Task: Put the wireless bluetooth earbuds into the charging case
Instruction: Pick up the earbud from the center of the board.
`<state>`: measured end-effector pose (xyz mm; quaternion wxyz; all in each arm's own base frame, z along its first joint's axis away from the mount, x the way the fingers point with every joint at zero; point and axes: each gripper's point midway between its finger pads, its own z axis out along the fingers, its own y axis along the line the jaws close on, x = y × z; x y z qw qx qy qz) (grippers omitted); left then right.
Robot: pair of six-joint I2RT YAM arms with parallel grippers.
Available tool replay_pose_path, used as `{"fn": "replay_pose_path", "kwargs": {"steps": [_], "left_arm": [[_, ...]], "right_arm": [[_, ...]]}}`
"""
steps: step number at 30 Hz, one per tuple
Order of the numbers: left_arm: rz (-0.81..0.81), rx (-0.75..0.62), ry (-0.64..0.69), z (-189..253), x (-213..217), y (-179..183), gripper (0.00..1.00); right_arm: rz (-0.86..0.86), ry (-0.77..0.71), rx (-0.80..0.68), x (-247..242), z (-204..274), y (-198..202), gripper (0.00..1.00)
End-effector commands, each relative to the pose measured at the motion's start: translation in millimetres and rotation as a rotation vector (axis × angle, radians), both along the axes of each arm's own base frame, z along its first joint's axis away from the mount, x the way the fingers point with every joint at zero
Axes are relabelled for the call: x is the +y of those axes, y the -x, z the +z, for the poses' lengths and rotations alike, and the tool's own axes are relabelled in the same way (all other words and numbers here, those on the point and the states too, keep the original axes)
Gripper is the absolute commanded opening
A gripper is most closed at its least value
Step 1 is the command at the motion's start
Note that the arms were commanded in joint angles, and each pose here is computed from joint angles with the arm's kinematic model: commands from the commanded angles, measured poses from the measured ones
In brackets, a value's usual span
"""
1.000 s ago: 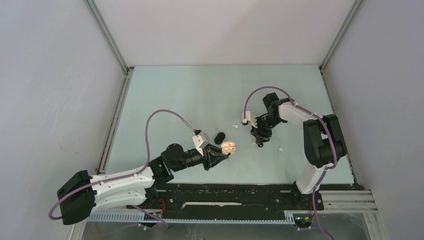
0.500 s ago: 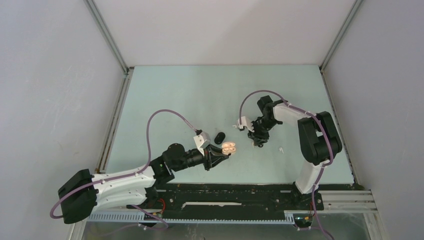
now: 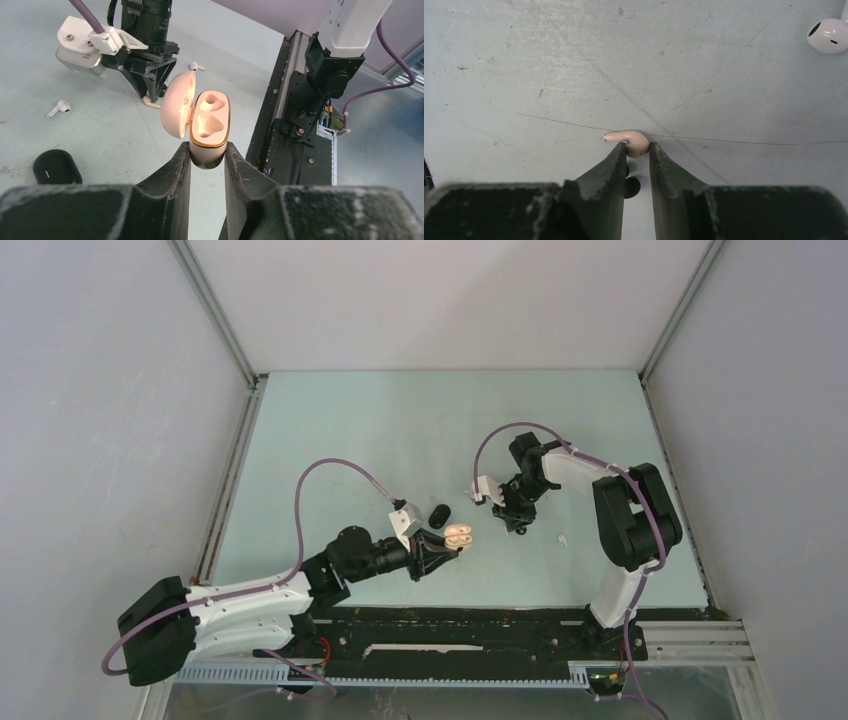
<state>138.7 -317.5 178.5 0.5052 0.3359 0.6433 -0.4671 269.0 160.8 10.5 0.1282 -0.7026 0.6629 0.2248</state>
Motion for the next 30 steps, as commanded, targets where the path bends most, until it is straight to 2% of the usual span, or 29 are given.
{"fn": "replay_pose_path", "kwargs": {"steps": [1,8,12,14,24,30], "left_arm": [[-0.018,-0.042,0.071,31,-8,0,0.00],[-0.015,-0.038,0.073,30,-6,0,0.00],[-0.002,-0.034,0.075,29,-4,-1,0.00],[0.022,-0.028,0.072,26,-2,-4,0.00],[0.268,0.029,0.040,10,3,-49,0.00],[0.363,0.111,0.109,10,-3,-65,0.00]], "right_arm": [[0.004,0.018,-0.005,3,-1,-5,0.24],[-0.027,0.019,-0.004,4,1,-3,0.14],[-0.089,-0.046,-0.016,9,26,-3,0.07],[-0.121,-0.084,-0.050,12,49,-4,0.00],[-0.245,-0.254,-0.182,37,141,11,0.00],[-0.389,-0.418,-0.420,57,210,-11,0.00]]}}
